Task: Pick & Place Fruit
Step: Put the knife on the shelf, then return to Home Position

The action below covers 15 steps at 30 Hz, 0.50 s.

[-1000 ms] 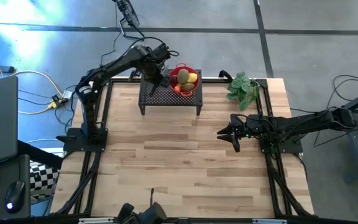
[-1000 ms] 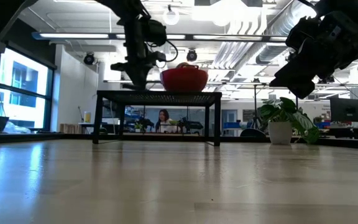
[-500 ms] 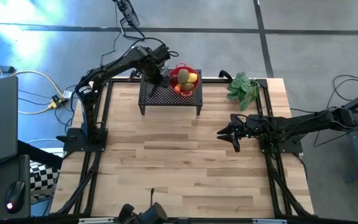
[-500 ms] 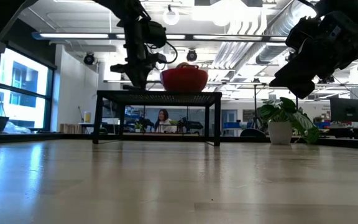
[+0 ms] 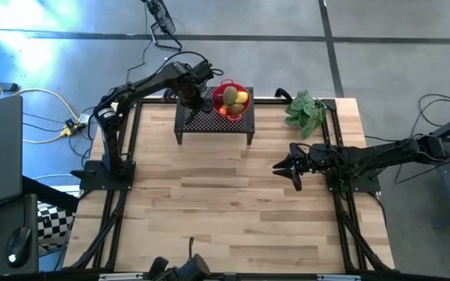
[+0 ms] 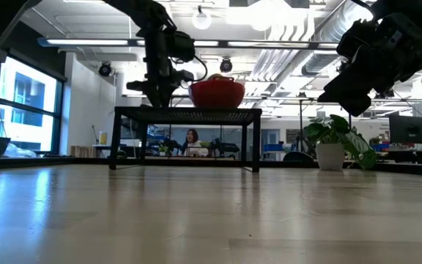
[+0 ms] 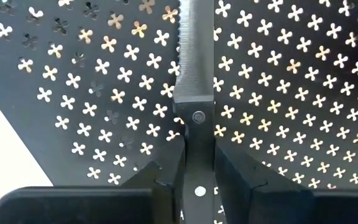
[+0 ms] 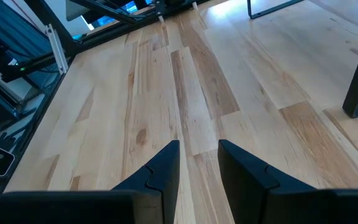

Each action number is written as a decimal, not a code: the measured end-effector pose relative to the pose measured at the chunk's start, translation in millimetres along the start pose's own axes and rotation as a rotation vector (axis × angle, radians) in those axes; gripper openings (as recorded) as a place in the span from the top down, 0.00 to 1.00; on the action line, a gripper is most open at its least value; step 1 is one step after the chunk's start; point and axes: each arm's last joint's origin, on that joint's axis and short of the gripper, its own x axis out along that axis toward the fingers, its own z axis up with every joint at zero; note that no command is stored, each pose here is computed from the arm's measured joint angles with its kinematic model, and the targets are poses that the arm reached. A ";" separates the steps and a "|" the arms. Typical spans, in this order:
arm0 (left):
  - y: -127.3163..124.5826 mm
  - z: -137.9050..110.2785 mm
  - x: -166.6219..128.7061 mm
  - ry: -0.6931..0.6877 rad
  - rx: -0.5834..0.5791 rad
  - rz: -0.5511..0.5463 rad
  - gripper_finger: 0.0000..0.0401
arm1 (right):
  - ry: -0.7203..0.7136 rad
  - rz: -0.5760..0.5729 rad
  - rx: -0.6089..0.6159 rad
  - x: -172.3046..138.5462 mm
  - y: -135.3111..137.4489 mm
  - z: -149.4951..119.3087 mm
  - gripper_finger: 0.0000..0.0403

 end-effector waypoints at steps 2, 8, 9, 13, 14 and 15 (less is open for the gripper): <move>-0.1 0.5 -0.1 -0.003 0.000 0.001 0.79 | 0.000 0.000 0.000 0.0 0.0 0.0 0.74; -1.1 1.3 0.1 -0.011 0.003 -0.009 0.64 | 0.000 0.000 0.000 0.0 0.0 0.1 0.74; -1.2 1.4 0.2 -0.011 0.001 -0.011 0.61 | 0.000 0.000 0.000 0.0 0.0 0.0 0.74; -1.6 1.6 0.1 -0.011 0.006 -0.018 0.53 | 0.000 0.000 0.000 0.0 0.0 0.0 0.74; -1.6 1.6 -0.2 -0.011 0.007 -0.020 0.52 | 0.000 0.000 0.000 0.0 0.0 0.0 0.74; -1.5 1.5 -0.9 -0.013 0.007 -0.021 0.50 | 0.000 0.000 0.000 0.0 0.0 0.0 0.74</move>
